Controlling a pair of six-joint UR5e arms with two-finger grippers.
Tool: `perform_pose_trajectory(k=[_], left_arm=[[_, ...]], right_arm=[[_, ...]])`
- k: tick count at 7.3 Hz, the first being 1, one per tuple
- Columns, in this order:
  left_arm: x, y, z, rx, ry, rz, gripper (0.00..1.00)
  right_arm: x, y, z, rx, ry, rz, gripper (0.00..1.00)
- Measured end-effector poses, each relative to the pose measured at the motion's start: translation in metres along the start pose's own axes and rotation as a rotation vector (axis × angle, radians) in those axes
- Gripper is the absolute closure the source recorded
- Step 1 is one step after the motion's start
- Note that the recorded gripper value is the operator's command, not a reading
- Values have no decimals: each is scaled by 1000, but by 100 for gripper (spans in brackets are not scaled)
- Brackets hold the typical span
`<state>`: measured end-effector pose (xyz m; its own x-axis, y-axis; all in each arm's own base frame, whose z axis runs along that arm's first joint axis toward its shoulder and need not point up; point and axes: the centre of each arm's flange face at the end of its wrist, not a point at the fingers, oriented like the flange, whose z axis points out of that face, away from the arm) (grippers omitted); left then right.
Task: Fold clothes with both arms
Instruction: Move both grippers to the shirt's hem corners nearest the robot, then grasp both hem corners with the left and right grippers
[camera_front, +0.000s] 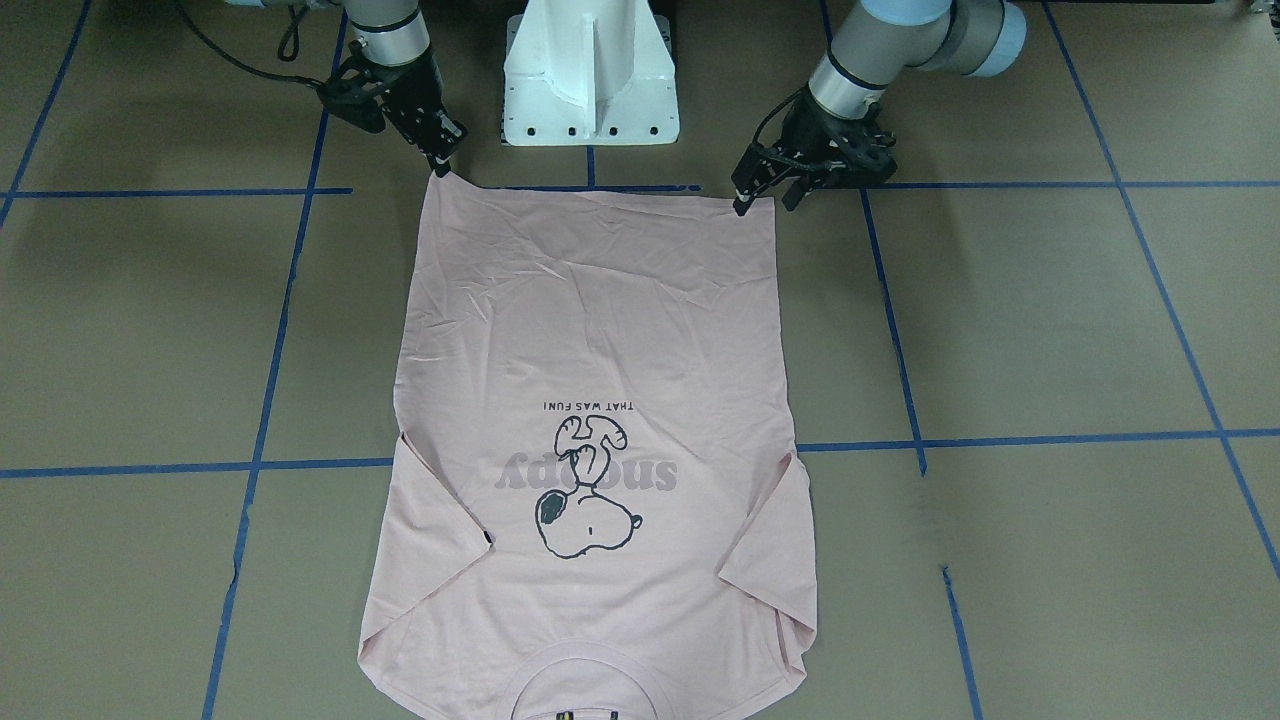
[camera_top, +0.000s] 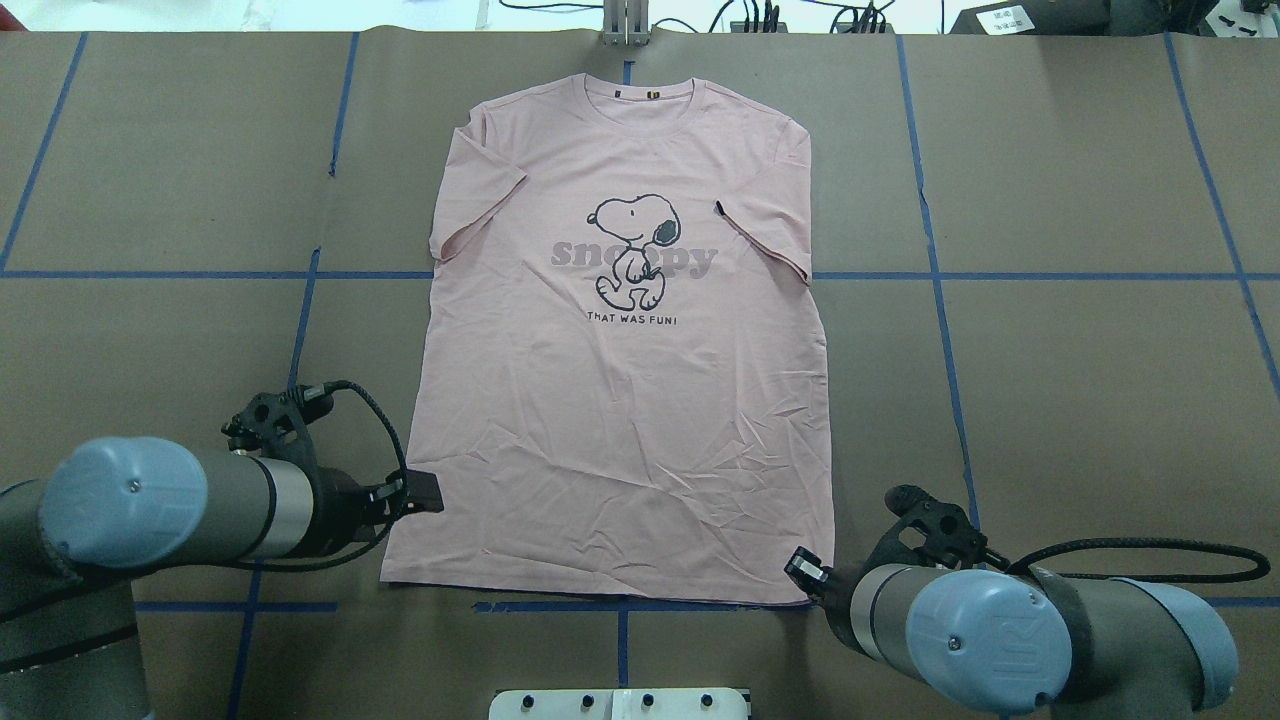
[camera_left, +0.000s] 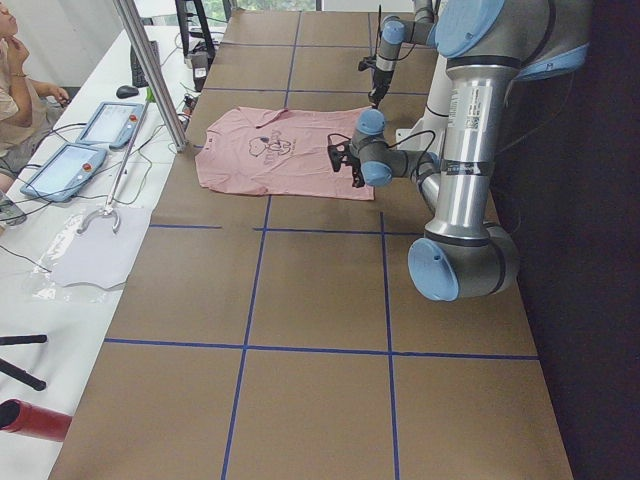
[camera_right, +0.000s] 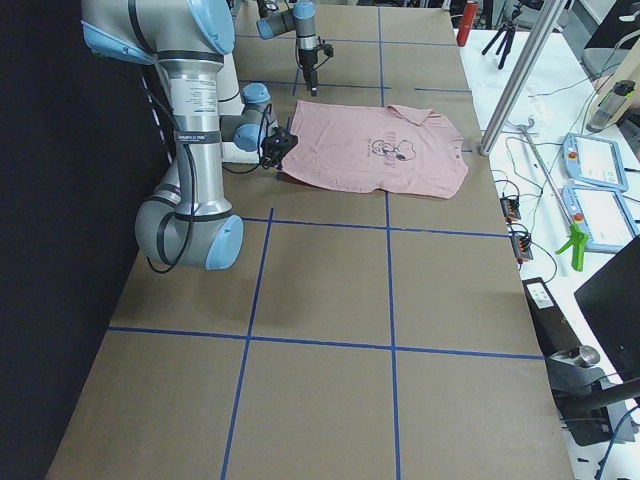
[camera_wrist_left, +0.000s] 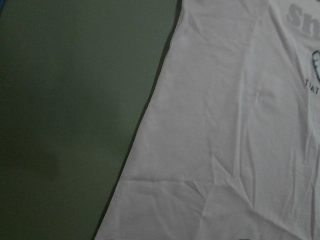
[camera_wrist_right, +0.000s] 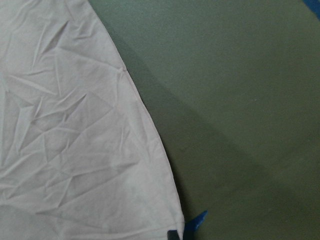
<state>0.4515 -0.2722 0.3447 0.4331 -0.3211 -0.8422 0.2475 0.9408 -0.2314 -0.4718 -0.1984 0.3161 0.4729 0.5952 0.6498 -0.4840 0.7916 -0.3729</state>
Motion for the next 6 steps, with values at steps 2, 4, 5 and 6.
perform_pose_trajectory(k=[2,4,5,6], left_arm=[[-17,21,29,-1,-75,-6,20],[-22,25,34,1,-124,-9,67],[-21,27,35,-2,-132,-9,100],[-21,28,35,-6,-134,-9,100]], right_arm=[[-3,-4,-3,3,-9,5,100],[-4,-5,-6,2,-14,7,100],[-4,-5,-6,2,-15,7,100],[-4,-5,-6,2,-15,6,100]])
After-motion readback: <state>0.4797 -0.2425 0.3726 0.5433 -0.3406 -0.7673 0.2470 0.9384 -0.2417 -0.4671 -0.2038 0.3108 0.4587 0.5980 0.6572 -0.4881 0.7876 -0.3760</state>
